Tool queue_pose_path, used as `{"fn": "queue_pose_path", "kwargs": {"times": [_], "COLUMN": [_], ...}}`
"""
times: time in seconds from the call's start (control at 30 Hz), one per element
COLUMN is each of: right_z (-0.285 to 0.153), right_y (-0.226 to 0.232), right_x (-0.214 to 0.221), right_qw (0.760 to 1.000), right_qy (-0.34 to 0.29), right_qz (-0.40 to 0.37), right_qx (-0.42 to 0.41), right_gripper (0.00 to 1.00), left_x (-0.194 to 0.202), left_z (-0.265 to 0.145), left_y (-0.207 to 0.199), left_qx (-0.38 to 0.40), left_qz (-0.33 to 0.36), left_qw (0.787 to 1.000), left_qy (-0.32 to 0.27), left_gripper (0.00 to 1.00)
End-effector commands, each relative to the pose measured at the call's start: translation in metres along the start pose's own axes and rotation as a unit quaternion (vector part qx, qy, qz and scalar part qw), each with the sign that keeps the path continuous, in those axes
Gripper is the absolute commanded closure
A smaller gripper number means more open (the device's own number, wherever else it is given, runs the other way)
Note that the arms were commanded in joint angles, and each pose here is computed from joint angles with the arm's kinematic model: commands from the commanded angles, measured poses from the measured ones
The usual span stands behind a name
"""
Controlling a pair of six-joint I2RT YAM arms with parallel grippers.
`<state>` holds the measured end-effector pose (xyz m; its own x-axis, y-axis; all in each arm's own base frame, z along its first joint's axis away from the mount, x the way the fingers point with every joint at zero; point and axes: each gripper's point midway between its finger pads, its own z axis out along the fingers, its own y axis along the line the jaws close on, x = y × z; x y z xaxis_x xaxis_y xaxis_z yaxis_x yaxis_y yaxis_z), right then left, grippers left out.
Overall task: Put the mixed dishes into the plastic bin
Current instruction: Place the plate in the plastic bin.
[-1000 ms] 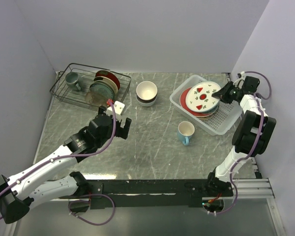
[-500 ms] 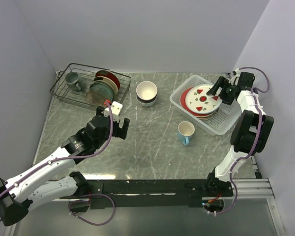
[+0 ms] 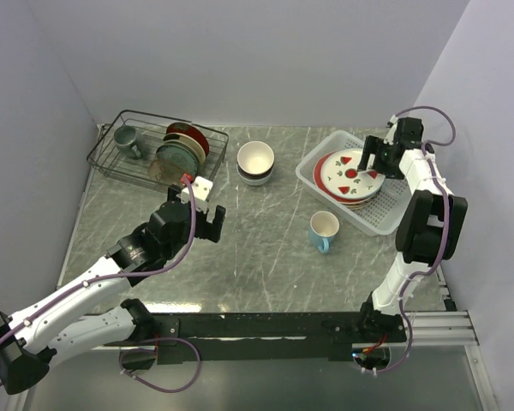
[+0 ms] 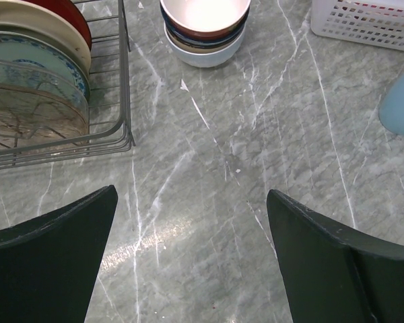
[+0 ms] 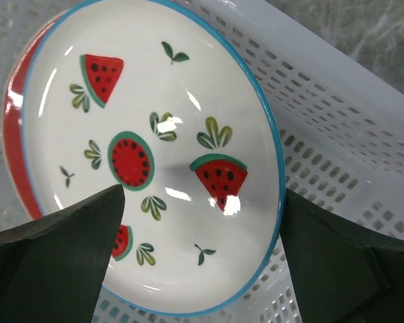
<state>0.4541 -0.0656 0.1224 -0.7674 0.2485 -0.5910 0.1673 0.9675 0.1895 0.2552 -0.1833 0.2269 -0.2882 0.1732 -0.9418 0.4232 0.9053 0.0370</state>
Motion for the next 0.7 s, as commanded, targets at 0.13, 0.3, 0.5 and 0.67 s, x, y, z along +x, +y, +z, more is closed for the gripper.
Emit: {"fn": "queue_pose_path", "kwargs": {"times": [0.13, 0.3, 0.5, 0.67], "right_z": [-0.017, -0.038, -0.086, -0.131], "right_y": [-0.013, -0.012, 0.027, 0.055], "right_x": [-0.036, -0.044, -0.037, -0.012], "right_qw": [0.993, 0.988, 0.982, 0.967], "right_qy": [-0.043, -0.07, -0.116, -0.171], "right_qz": [-0.065, -0.089, -0.146, -0.181], "right_qx": [0.09, 0.106, 0.017, -0.056], "right_gripper": [0.0, 0.0, 0.0, 0.0], "left_x": [-0.023, -0.024, -0.025, -0.023], "left_z": [-0.006, -0.008, -0.009, -0.007], "left_y": [-0.002, -0.003, -0.002, 0.001], "left_qx": [0.013, 0.016, 0.016, 0.008], "left_qz": [-0.016, -0.018, -0.021, -0.024], "left_qw": [0.999, 0.999, 0.999, 0.999], "left_qy": [-0.038, -0.042, -0.046, -0.044], "left_gripper": [0.01, 0.01, 0.01, 0.01]}}
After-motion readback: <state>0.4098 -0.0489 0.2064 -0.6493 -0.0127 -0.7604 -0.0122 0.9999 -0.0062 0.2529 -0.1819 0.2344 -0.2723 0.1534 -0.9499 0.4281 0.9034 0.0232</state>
